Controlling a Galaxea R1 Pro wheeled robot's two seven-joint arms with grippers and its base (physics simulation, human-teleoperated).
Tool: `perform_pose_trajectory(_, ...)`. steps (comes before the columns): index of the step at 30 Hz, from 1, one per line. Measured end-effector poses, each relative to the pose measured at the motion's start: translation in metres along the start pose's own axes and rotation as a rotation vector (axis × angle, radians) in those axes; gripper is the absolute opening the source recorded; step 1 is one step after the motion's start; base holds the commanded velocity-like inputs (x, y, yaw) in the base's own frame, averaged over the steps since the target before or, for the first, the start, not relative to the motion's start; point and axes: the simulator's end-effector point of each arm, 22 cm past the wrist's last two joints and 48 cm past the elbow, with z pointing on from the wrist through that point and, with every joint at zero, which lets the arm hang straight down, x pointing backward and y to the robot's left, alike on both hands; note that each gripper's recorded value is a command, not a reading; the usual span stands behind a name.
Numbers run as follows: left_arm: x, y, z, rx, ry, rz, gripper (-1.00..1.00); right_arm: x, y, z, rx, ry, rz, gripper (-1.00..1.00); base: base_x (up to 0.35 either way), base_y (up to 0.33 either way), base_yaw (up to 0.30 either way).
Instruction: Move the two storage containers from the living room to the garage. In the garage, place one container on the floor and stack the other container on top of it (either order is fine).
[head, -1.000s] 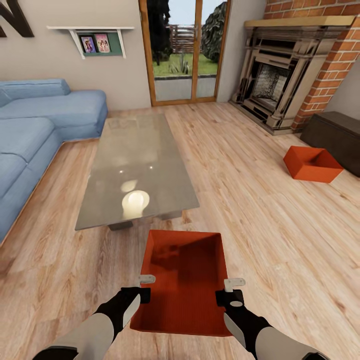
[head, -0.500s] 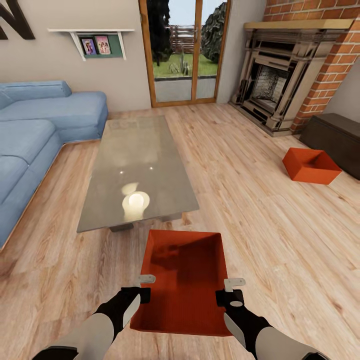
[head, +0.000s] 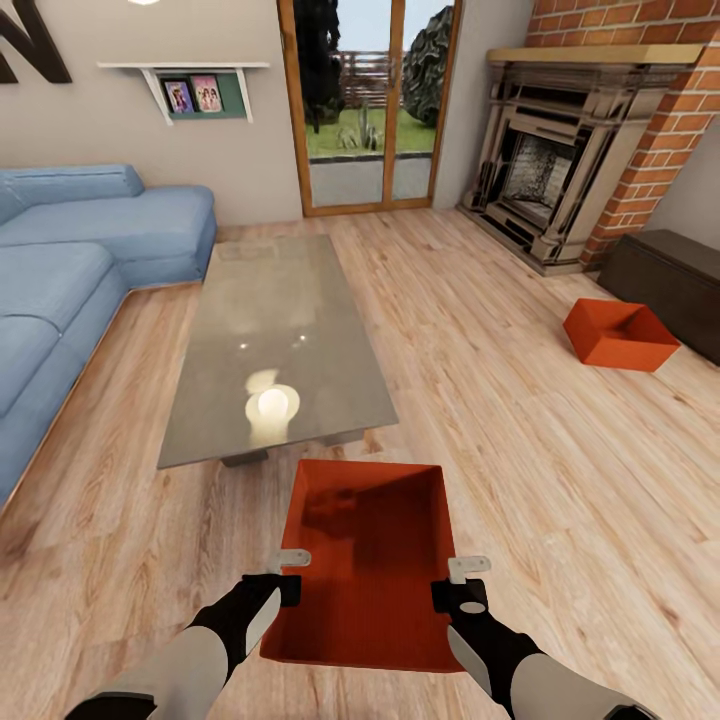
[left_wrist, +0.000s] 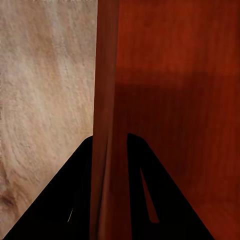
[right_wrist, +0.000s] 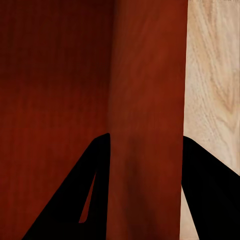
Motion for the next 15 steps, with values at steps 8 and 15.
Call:
perform_pose_trajectory(8,-0.003,0.000,-0.012,0.000,0.000,0.000,-1.00,-0.006,-0.002,-0.011,0.001,0.000,0.000,-1.00,0.000,0.000,0.000)
perform_pose_trajectory(15,-0.005,0.000,-0.023,0.000,0.001,0.000,-1.00,-0.010,-0.003,-0.021,0.002,0.001,-0.001,-1.00,0.000,0.000,0.001)
